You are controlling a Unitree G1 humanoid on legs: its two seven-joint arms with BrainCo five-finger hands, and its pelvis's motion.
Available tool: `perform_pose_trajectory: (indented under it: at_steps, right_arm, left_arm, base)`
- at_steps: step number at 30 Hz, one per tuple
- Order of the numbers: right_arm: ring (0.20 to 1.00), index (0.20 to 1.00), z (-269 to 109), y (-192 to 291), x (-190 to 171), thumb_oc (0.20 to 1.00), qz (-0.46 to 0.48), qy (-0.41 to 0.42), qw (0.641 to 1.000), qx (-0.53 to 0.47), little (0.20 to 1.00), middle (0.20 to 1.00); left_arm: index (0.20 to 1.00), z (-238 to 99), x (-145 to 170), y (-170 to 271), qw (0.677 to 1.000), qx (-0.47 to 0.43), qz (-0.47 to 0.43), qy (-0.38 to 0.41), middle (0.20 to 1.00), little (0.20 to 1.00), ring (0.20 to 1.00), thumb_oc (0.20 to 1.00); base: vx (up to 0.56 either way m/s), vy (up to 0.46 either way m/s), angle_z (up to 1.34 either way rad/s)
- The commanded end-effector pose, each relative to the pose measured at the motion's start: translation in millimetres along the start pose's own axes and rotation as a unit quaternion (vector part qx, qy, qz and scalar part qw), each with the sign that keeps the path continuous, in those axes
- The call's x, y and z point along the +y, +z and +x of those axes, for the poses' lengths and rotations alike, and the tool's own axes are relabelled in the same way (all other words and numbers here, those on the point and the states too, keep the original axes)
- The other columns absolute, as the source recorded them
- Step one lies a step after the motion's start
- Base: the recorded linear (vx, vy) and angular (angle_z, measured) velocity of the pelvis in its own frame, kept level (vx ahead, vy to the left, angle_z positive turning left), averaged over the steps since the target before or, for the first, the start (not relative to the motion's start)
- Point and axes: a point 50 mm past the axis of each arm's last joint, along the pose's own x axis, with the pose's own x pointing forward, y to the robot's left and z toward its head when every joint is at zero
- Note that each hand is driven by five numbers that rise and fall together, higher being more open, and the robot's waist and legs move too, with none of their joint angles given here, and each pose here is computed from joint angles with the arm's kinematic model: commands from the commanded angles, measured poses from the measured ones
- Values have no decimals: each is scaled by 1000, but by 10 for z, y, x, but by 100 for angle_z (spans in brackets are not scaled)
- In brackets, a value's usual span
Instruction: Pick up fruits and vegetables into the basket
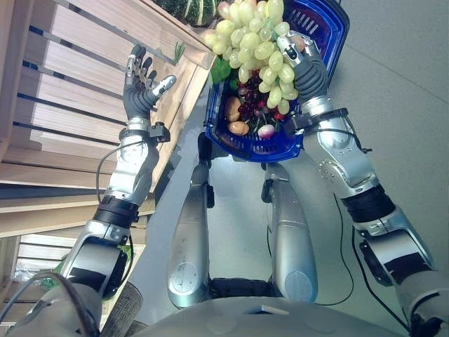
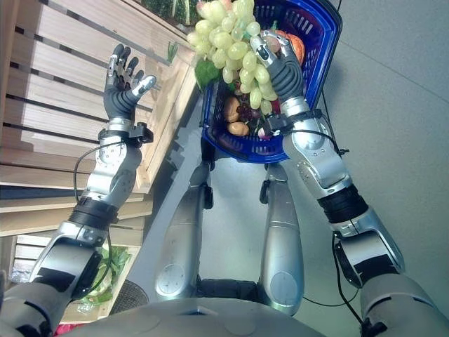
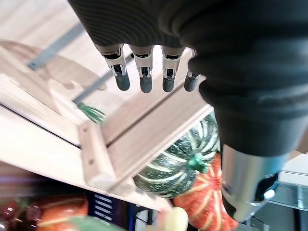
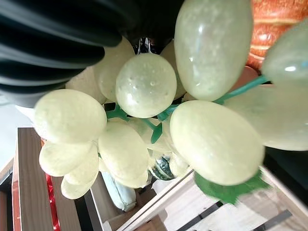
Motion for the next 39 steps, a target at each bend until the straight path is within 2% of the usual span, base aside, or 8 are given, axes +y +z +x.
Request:
perform_pose_trajectory:
  at_steps: [1, 10, 17, 23, 24, 25, 39]
  right_arm:
    - [200, 200, 12, 217, 28, 200, 27, -7, 997, -75, 200, 200]
    - [200, 200, -8, -268, -414, 200, -4, -125, 991, 41, 200, 200]
    - [200, 200, 72, -547, -794, 200, -41, -192, 972, 129, 200, 200]
    - [200, 200, 146, -641, -918, 200, -49, -206, 961, 180, 200, 200]
    - [564, 564, 147, -679, -988, 564, -57, -213, 954, 203, 564, 564]
    - [1000, 1000, 138, -715, -1013, 1000, -73, -215, 949, 219, 1000, 1000]
    - [1000, 1000, 49, -872, -1312, 1000, -155, -218, 892, 365, 1000, 1000]
  left_arm:
    - [1000, 23, 226, 86, 997, -36, 43, 43, 1000, 1000, 1000, 1000]
    - [1000, 34, 493, -161, 990, 17, 90, 110, 1000, 1000, 1000, 1000]
    - [1000, 117, 579, -242, 987, 55, 107, 104, 1000, 1000, 1000, 1000]
    - [1000, 174, 539, -252, 988, 62, 107, 95, 1000, 1000, 1000, 1000]
    - [1000, 191, 513, -254, 988, 63, 109, 89, 1000, 1000, 1000, 1000]
    - [1000, 193, 496, -265, 988, 65, 109, 85, 1000, 1000, 1000, 1000]
    - [1000, 213, 324, -332, 987, 81, 133, 36, 1000, 1000, 1000, 1000]
  base:
    - [0, 0, 0]
    - [0, 0, 0]
    - [0, 0, 0]
    - [0, 0, 0]
    - [0, 0, 0]
    - [0, 0, 0]
    - [-1, -2, 1]
